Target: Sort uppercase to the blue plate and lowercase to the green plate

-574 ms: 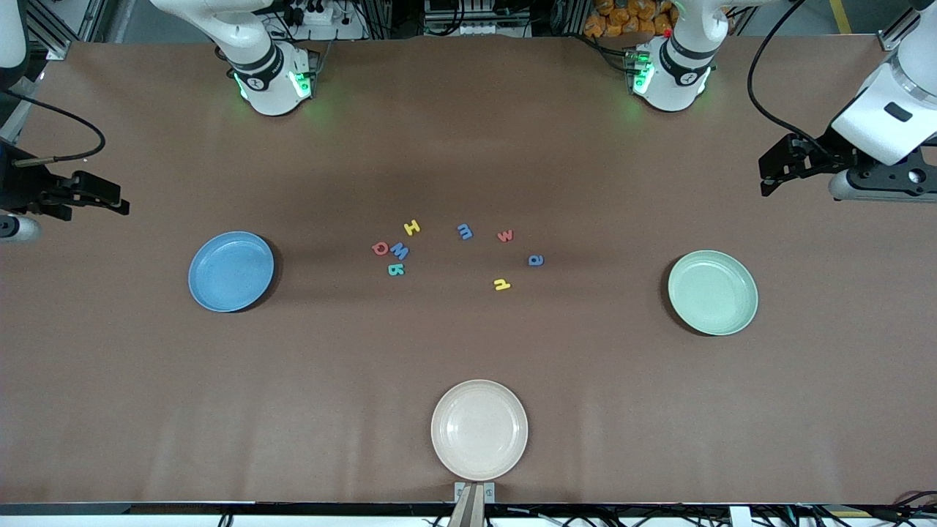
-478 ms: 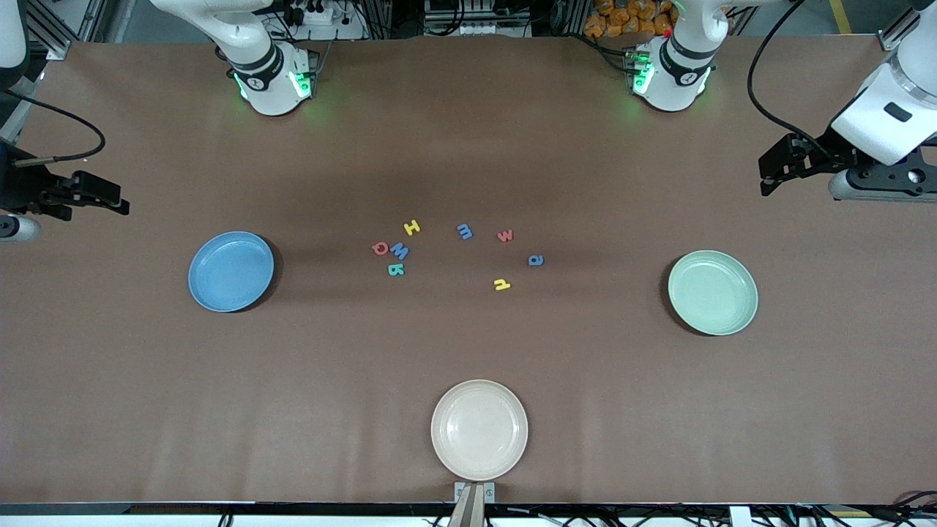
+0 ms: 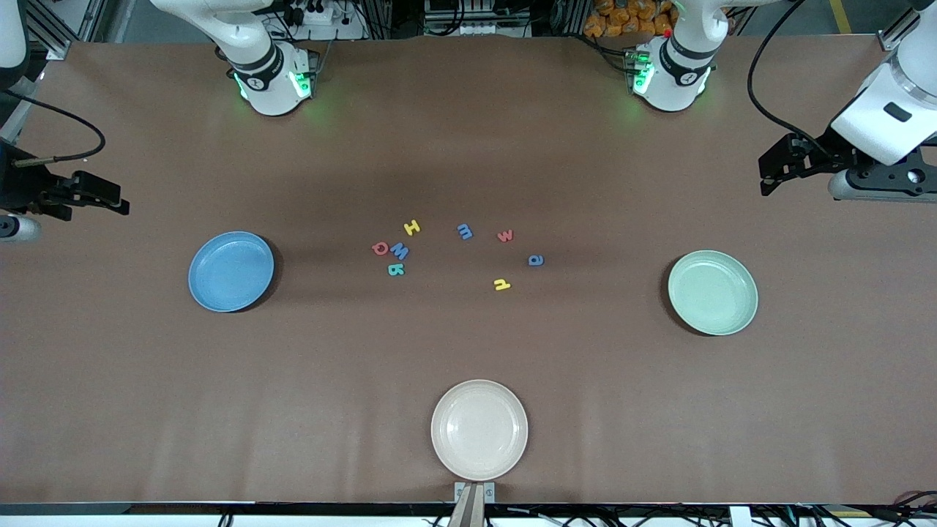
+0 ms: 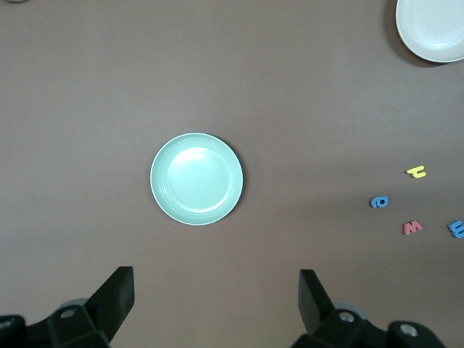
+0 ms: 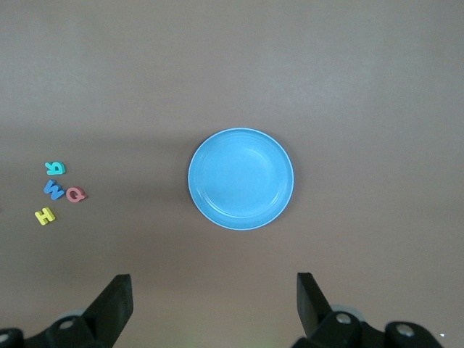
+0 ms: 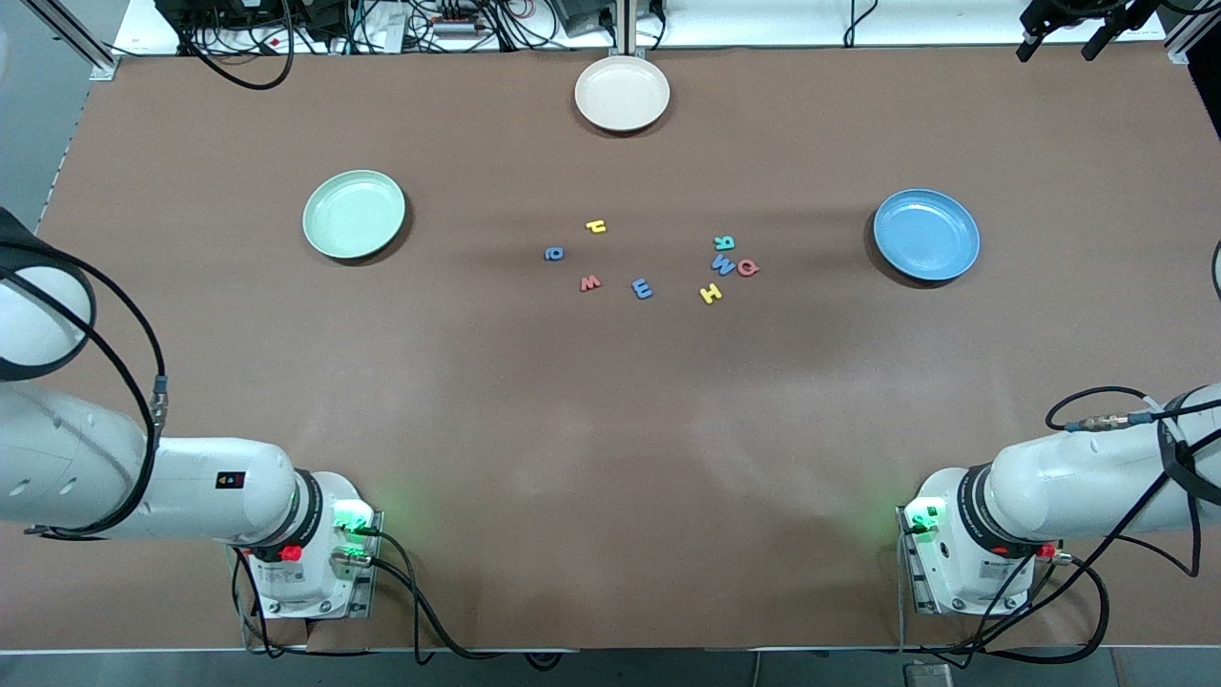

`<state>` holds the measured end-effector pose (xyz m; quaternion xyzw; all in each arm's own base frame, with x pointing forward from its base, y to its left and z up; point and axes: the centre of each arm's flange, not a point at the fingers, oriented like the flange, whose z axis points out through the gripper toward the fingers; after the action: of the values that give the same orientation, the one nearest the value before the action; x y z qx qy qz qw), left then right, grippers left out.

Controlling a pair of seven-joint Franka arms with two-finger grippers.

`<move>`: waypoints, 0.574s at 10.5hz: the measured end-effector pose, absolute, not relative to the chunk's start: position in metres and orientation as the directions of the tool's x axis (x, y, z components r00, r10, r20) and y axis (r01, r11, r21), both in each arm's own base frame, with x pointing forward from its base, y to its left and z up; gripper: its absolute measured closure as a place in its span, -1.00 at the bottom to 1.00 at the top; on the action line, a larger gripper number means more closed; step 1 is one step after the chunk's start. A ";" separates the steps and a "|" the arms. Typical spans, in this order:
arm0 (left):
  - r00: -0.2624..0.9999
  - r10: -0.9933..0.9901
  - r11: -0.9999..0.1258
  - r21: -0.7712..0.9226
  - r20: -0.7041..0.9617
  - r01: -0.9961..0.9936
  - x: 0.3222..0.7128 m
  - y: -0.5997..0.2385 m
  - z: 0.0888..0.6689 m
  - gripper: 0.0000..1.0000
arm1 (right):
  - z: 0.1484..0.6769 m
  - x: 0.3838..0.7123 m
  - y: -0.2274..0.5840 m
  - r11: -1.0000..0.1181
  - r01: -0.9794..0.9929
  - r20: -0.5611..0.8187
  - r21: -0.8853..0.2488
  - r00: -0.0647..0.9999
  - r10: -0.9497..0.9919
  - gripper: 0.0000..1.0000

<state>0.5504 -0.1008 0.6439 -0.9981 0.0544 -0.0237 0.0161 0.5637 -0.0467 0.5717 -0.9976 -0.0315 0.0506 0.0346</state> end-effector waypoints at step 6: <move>0.995 -0.102 -0.995 0.005 0.016 -0.102 0.552 -0.101 0.632 -1.00 | 0.572 0.564 -0.047 -0.996 0.059 -0.099 -0.072 0.993 0.066 -1.00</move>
<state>0.5525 -0.1010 0.6322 -0.9987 0.0512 -0.0077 -0.0027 0.5637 -0.0467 0.5717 -0.9976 -0.0316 0.0506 0.0347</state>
